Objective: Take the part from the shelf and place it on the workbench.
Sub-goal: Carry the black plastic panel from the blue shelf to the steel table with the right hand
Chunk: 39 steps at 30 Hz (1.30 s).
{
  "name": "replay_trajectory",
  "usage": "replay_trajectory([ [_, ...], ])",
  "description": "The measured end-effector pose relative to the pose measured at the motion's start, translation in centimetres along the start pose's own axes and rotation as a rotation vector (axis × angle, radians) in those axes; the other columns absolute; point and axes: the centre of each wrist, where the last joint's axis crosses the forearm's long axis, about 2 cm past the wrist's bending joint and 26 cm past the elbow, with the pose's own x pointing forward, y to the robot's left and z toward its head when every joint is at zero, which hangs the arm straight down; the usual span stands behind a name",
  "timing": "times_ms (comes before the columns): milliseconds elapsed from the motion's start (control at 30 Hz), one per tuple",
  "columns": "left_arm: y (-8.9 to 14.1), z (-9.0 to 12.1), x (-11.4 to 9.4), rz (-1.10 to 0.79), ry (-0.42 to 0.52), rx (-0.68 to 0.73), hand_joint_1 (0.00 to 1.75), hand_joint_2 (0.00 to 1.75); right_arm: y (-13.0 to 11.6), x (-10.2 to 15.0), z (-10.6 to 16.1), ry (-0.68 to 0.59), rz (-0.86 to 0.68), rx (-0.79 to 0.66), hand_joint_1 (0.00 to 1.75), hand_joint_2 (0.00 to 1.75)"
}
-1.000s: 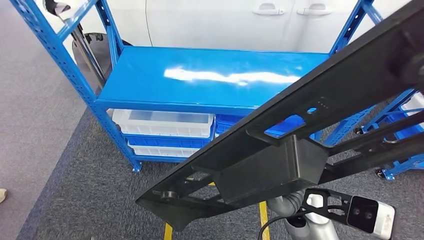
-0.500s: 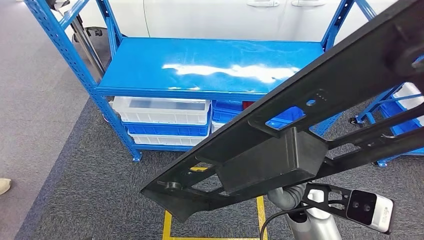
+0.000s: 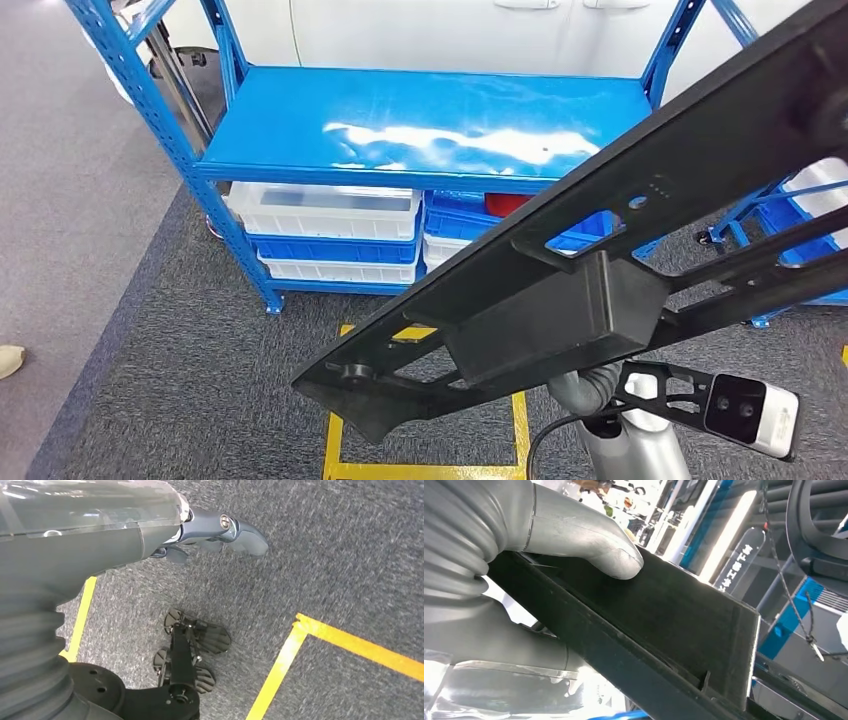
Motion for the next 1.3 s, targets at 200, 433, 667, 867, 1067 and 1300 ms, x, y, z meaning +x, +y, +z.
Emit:
replay_trajectory([
  [200, -0.2, 0.0, 0.0, 0.005, 0.001, -0.001, 0.0, 1.75, -0.3, 0.3, 0.2, -0.003, 0.005, -0.003, 1.75, 1.75],
  [433, -0.4, 0.1, -0.2, 0.002, 0.007, 0.011, 0.0, 1.75, -0.8, 0.9, 0.5, -0.014, -0.008, 0.017, 1.75, 1.75],
  [667, -0.1, 0.1, -0.1, -0.042, -0.042, 0.059, 0.0, 1.75, -0.9, 1.5, 0.5, -0.018, 0.035, 0.022, 1.75, 1.75],
  [867, 0.4, 0.0, -0.1, -0.072, -0.045, 0.075, 0.0, 1.75, -0.5, 2.0, -0.1, -0.044, 0.071, 0.027, 1.75, 1.75],
  [1067, 1.7, -0.4, 0.9, -0.088, -0.089, 0.061, 0.0, 1.75, -0.8, 2.3, -2.2, -0.083, 0.191, 0.001, 1.75, 1.75],
  [1300, 3.5, -0.7, 1.5, -0.088, -0.142, 0.059, 0.0, 1.75, -0.2, 2.5, -4.2, -0.143, 0.225, 0.007, 1.75, 1.75],
])
